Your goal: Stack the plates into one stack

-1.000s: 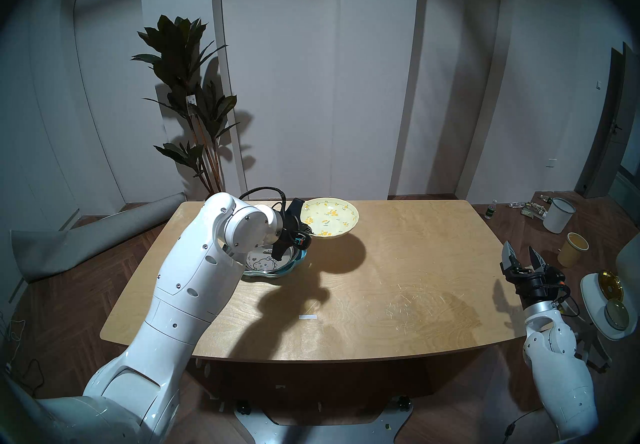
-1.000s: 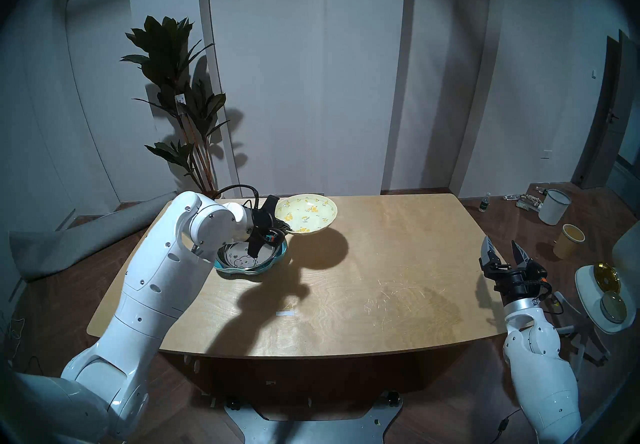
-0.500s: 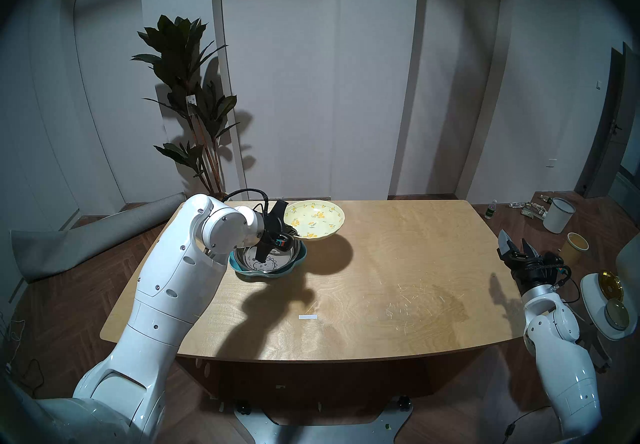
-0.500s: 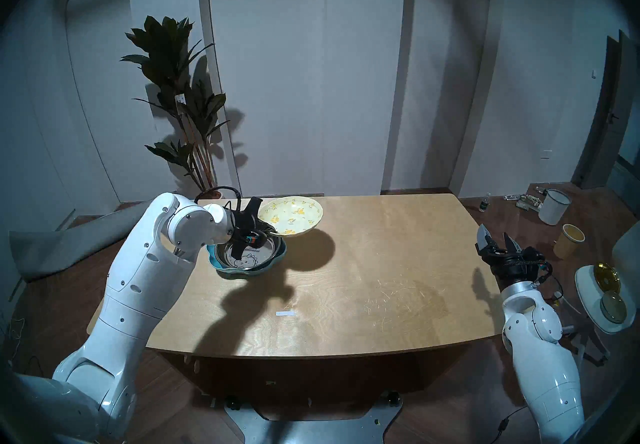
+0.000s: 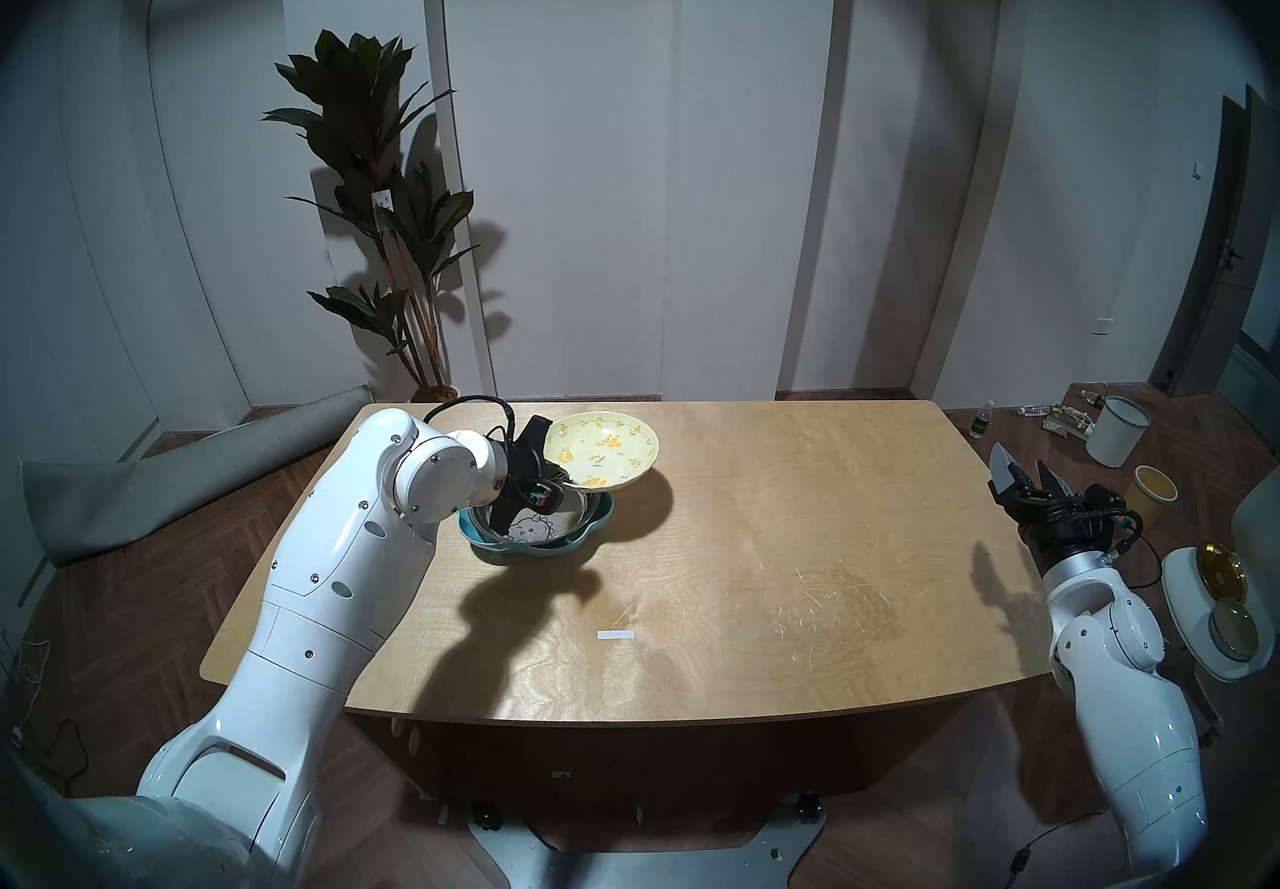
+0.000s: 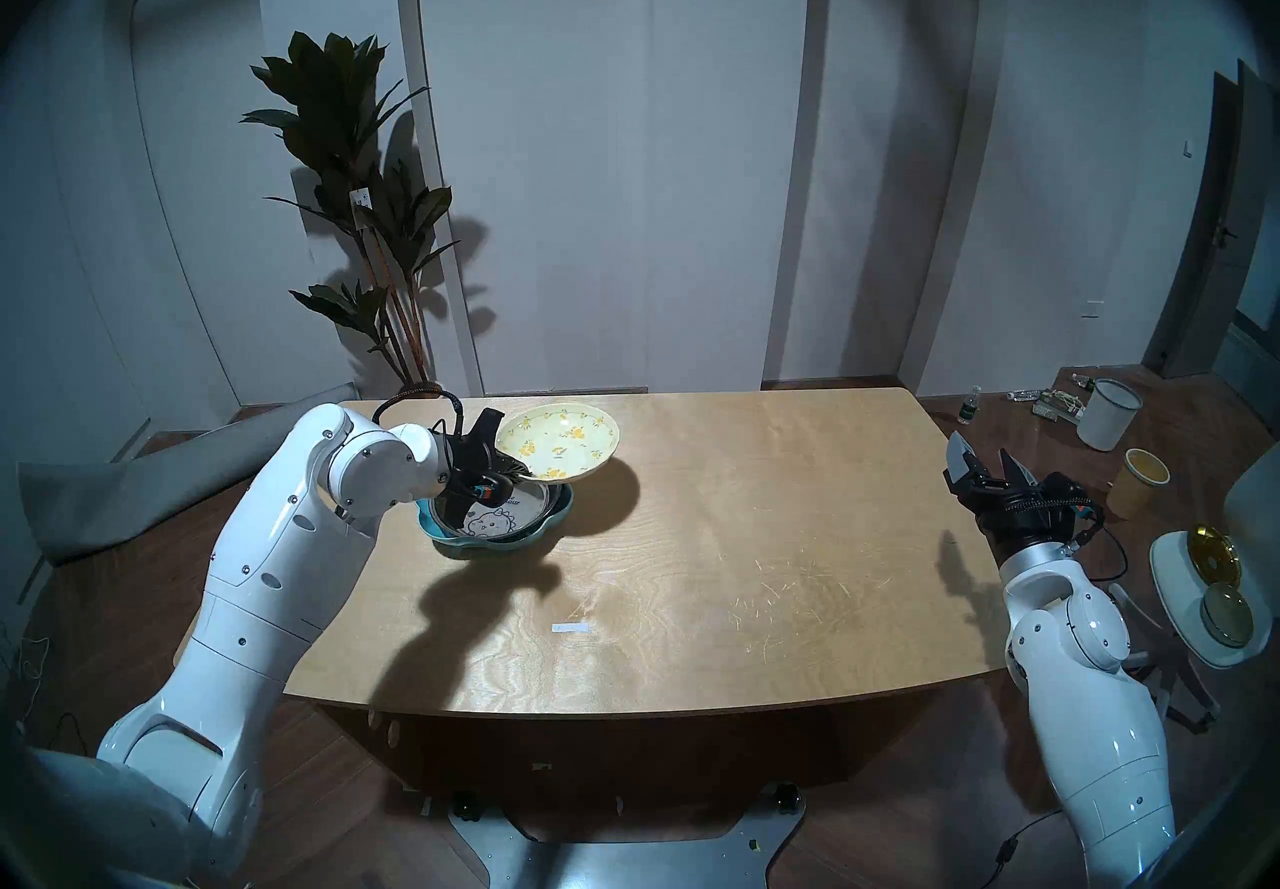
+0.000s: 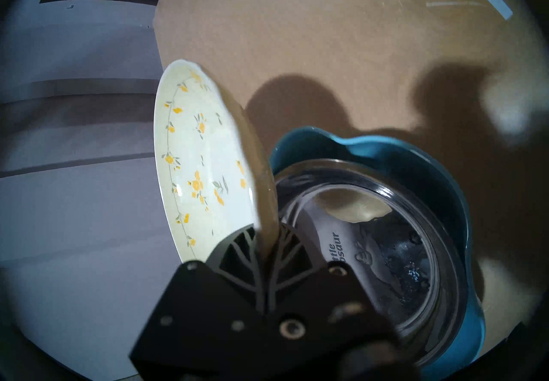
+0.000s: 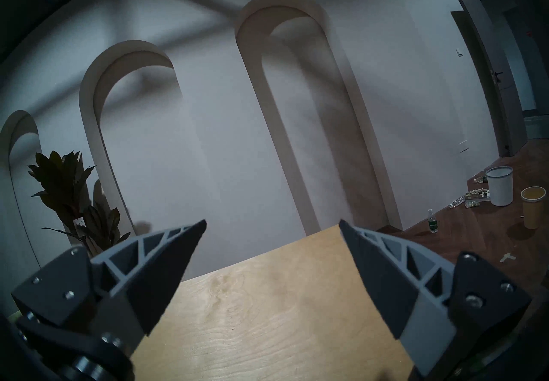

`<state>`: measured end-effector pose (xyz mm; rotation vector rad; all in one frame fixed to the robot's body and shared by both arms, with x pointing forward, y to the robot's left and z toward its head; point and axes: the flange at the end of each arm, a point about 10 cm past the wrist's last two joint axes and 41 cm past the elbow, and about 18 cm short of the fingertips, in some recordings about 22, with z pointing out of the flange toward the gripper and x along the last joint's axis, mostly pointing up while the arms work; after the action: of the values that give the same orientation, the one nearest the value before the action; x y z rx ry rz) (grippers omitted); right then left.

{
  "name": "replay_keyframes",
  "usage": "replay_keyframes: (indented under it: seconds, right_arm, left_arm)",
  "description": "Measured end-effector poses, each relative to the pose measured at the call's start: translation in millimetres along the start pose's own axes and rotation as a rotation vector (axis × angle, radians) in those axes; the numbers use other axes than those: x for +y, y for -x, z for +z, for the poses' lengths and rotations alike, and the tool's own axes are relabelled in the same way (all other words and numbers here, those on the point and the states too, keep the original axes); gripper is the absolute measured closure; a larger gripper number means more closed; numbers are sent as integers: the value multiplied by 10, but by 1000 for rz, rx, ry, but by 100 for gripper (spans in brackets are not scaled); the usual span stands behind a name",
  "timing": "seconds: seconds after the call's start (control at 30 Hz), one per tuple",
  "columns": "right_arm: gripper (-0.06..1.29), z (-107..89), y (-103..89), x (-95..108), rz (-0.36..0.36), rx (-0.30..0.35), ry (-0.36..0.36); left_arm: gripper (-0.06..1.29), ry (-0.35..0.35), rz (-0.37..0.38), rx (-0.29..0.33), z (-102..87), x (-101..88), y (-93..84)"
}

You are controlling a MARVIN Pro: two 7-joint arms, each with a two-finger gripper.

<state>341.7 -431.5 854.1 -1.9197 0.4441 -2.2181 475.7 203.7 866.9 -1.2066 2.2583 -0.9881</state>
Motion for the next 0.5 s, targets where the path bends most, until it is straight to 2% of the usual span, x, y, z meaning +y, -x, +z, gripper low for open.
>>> replay_keyframes:
  seconds: [0.23,0.5]
  right_arm:
    - [3,62,42,-96,-21,-53,26]
    - [3,123,83,-183,-40,-88,34]
  left_arm:
    - [126,10,-4,-28,94,91,148]
    - [126,-15,2,-52,40,49,304]
